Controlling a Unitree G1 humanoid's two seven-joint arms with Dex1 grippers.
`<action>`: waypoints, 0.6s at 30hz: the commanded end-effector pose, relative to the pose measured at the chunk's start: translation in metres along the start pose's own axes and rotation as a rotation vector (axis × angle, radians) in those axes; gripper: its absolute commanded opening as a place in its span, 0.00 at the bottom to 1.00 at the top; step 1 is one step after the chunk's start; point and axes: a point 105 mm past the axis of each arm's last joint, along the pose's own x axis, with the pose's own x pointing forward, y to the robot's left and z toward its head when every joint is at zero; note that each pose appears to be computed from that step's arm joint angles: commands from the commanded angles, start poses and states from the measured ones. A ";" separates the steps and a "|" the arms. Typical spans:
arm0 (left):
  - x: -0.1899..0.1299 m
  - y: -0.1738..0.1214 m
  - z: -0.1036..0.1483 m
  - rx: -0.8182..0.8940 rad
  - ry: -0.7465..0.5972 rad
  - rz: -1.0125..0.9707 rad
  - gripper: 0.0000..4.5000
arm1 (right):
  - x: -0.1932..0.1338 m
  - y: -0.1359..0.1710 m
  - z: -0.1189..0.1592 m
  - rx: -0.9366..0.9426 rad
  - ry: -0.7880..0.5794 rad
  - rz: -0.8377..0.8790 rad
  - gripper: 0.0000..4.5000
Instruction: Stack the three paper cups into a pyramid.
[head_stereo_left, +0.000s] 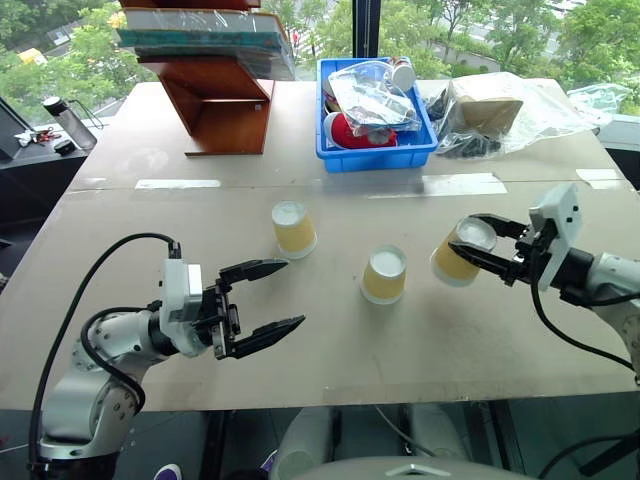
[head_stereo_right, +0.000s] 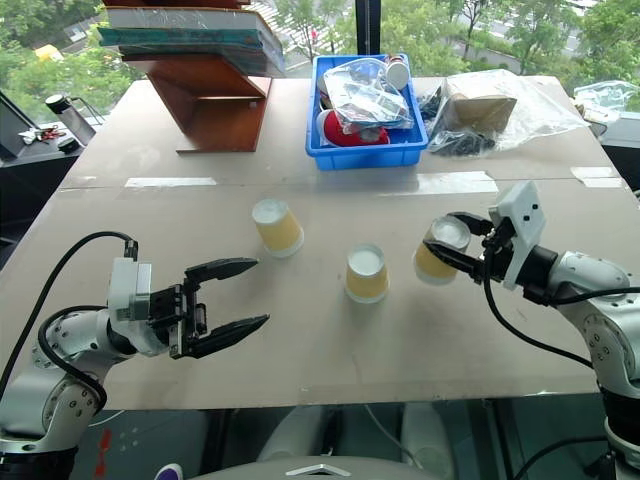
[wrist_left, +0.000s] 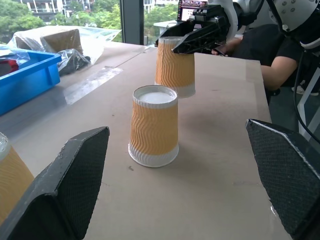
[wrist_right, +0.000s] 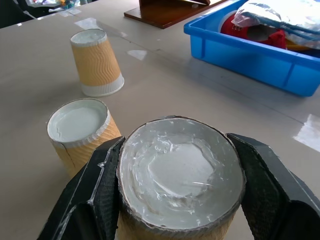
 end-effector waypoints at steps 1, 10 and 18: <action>0.003 -0.002 0.006 0.024 -0.006 -0.015 1.00 | 0.006 0.017 0.008 -0.061 -0.035 0.051 0.65; 0.006 -0.002 0.008 0.021 -0.003 -0.020 1.00 | 0.010 0.018 -0.016 -0.082 -0.014 -0.010 0.65; 0.010 -0.002 0.009 0.019 -0.004 -0.025 1.00 | 0.013 0.024 -0.025 -0.064 -0.036 -0.033 0.65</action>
